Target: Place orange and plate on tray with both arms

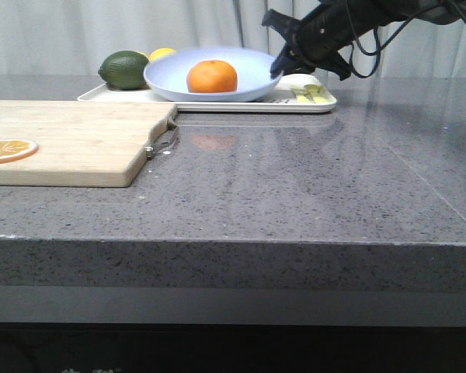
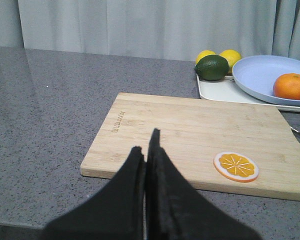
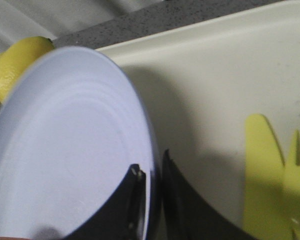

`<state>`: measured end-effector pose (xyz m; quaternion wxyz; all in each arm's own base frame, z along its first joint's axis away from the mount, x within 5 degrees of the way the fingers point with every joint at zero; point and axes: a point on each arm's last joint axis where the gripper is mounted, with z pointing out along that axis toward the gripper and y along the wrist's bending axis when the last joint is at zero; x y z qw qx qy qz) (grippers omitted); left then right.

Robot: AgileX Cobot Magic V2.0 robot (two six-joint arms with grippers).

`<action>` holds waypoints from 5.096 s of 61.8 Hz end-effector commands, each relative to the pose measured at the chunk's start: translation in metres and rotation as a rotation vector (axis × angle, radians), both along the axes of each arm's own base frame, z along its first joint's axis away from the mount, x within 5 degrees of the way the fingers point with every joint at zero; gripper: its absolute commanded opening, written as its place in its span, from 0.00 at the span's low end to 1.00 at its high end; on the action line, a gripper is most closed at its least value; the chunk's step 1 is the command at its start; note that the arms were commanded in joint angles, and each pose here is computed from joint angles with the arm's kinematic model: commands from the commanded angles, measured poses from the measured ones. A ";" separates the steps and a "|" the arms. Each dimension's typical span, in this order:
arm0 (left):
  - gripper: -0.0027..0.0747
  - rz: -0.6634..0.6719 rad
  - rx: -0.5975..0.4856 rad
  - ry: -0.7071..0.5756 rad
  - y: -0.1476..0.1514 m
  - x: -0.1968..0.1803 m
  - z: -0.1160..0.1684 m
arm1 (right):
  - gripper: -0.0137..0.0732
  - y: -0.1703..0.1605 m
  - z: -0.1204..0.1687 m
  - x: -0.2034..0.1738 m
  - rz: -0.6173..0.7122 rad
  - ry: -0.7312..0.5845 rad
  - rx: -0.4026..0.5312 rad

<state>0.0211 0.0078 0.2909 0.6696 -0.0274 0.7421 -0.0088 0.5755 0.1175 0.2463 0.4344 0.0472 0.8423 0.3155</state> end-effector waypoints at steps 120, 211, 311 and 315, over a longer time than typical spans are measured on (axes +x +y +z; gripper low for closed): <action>0.01 -0.011 -0.008 -0.093 -0.001 -0.001 0.014 | 0.09 -0.122 0.085 -0.374 -0.160 0.102 -0.637; 0.01 -0.011 -0.008 -0.093 -0.001 -0.001 0.014 | 0.09 -0.118 0.049 -0.505 -0.399 -0.552 -0.537; 0.01 -0.099 -0.067 -0.148 -0.012 0.033 -0.084 | 0.09 -0.118 0.049 -0.505 -0.399 -0.551 -0.537; 0.01 -0.099 -0.067 -0.148 -0.012 0.033 -0.084 | 0.09 -0.118 0.049 -0.505 -0.399 -0.551 -0.537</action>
